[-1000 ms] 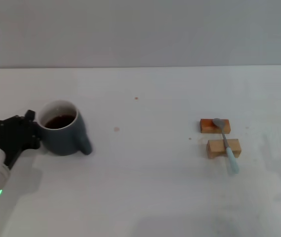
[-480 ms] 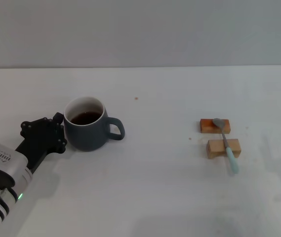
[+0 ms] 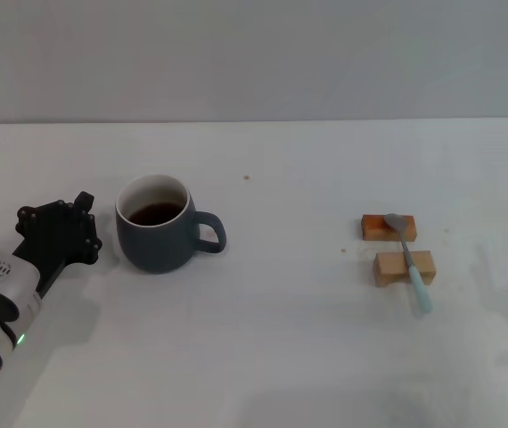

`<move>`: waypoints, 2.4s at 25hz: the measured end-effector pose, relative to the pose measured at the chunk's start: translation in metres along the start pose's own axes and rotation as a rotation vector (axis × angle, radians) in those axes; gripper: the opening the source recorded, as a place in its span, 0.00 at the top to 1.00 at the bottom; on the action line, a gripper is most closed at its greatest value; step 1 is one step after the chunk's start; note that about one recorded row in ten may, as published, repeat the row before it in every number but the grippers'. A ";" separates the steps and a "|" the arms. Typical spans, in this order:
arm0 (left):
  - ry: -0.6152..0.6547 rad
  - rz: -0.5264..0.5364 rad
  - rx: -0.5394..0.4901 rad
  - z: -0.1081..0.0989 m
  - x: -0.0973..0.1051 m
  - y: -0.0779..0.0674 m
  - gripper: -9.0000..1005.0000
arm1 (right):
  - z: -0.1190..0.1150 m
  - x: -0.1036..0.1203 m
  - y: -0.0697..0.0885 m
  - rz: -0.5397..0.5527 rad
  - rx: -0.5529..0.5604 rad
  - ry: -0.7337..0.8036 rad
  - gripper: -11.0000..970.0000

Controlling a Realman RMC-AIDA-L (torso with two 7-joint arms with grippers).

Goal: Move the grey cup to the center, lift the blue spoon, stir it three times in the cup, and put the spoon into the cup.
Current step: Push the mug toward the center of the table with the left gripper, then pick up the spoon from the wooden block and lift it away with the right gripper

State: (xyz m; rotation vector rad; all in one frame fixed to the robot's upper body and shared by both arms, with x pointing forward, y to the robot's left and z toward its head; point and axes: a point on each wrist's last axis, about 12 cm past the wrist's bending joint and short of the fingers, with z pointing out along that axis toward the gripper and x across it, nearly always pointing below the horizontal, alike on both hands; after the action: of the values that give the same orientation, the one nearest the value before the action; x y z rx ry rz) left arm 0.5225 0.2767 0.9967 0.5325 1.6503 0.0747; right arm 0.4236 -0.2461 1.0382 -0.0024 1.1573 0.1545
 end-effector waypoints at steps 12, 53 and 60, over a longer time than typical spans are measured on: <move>-0.030 -0.008 0.056 0.006 -0.008 -0.015 0.99 | -0.001 0.000 0.001 0.003 -0.010 0.001 0.29; -0.139 -0.281 -0.233 -0.057 0.009 0.007 0.99 | -0.011 0.013 0.015 0.025 -0.080 0.128 0.29; -0.121 -0.289 -0.243 -0.062 0.013 0.009 0.99 | -0.022 0.016 0.014 0.017 -0.085 0.179 0.29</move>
State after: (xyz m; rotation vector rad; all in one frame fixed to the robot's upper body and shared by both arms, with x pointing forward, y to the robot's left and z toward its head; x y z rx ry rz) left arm 0.4654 0.3054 0.9974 0.1096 1.5577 0.0290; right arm 0.4085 -0.2322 1.0158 -0.0831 1.3285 0.2218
